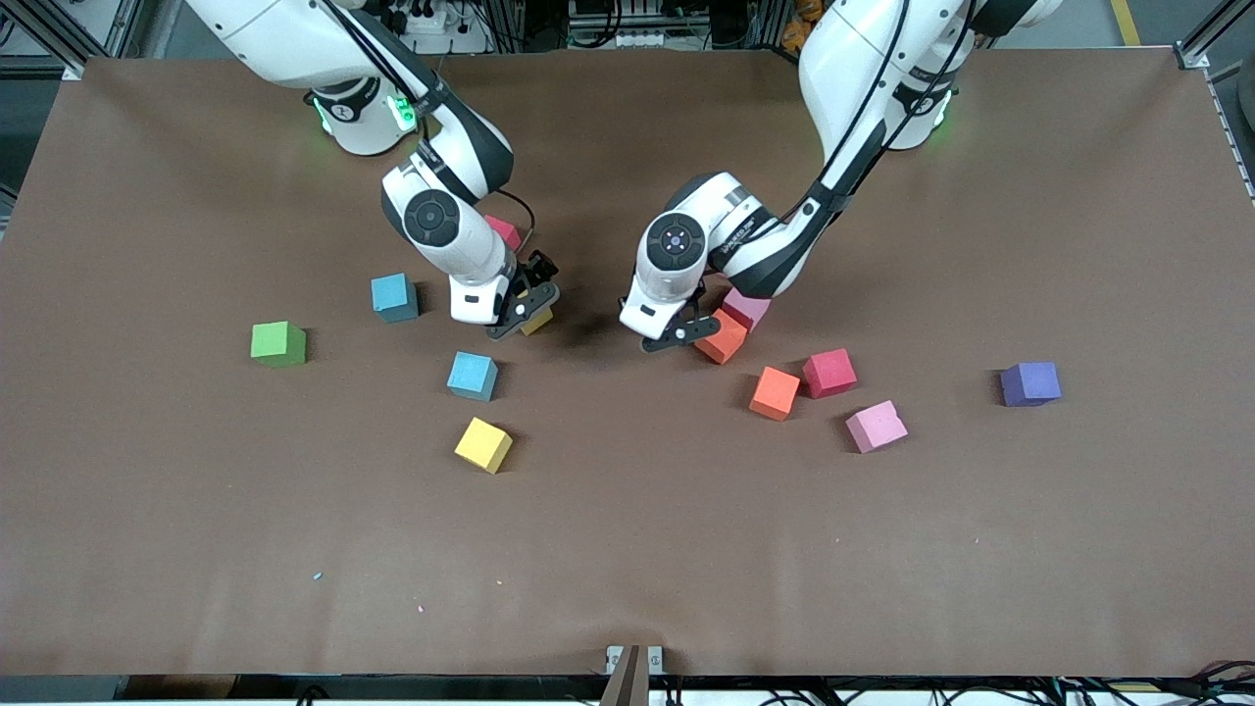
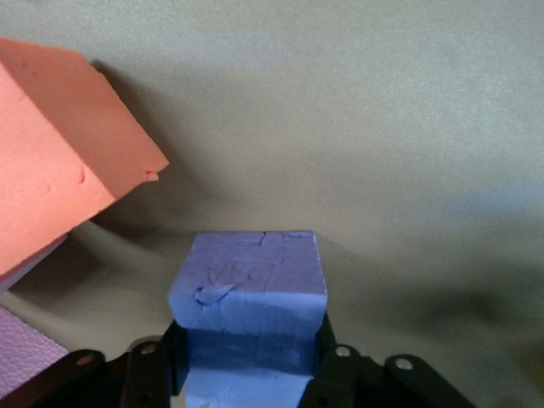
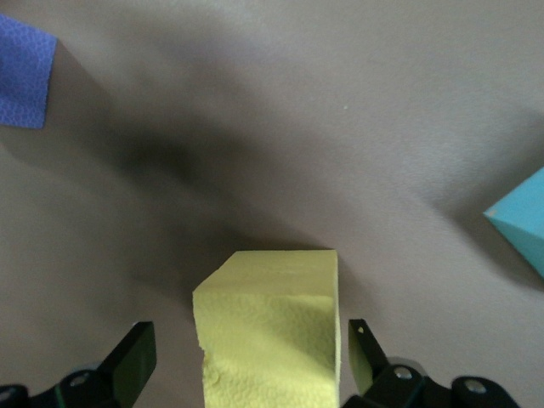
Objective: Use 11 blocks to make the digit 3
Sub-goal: 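Grasp and lift the yellow cube with the right gripper while the left lifts blue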
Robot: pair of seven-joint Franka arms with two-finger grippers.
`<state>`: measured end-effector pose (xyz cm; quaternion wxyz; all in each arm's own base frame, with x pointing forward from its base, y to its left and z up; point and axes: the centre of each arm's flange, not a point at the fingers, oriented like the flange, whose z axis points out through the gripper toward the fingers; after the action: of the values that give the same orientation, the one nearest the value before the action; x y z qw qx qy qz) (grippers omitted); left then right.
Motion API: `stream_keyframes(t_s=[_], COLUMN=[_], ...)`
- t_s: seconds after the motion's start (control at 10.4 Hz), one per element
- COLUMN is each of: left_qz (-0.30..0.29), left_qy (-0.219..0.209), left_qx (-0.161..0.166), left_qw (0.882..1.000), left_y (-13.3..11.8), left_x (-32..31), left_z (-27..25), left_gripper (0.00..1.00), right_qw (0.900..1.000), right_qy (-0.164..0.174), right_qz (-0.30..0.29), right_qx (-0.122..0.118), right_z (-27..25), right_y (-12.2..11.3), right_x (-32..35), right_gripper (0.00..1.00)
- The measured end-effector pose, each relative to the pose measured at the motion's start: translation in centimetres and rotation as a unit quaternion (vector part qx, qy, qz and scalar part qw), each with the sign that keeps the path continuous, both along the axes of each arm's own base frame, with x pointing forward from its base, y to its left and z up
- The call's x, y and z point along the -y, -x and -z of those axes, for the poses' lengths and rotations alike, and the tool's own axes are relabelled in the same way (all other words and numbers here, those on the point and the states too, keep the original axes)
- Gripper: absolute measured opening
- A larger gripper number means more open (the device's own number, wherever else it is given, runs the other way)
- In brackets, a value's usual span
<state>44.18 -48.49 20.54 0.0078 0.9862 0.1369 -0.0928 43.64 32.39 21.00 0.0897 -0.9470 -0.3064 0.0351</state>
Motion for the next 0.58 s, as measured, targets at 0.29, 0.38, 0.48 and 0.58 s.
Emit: stream_keyframes(t_s=[0.29,0.38,0.48,0.58], left_qz=[0.035,0.051,0.065,0.077], left_qy=[-0.002,-0.003,-0.003,-0.003], left_qx=[0.002,0.005,0.005,0.004], left_qw=[0.999,0.999,0.998,0.997], left_y=[3.7,5.7,7.6,9.1], left_x=[2.2,3.1,3.7,4.1], left_z=[-1.4,-2.2,-2.9,-3.4], left_gripper=[0.56,0.56,0.56,0.56], right_qw=[1.0,0.999,0.999,0.999], right_qy=[0.011,0.016,0.021,0.024], right_qz=[-0.023,-0.033,-0.04,-0.041], right_qx=[-0.002,0.0,0.003,0.004], right_z=[1.4,1.7,2.0,2.3], right_y=[0.4,0.5,0.4,0.2], right_x=[0.0,0.1,0.4,0.7], right_gripper=[1.0,0.99,0.86,0.7])
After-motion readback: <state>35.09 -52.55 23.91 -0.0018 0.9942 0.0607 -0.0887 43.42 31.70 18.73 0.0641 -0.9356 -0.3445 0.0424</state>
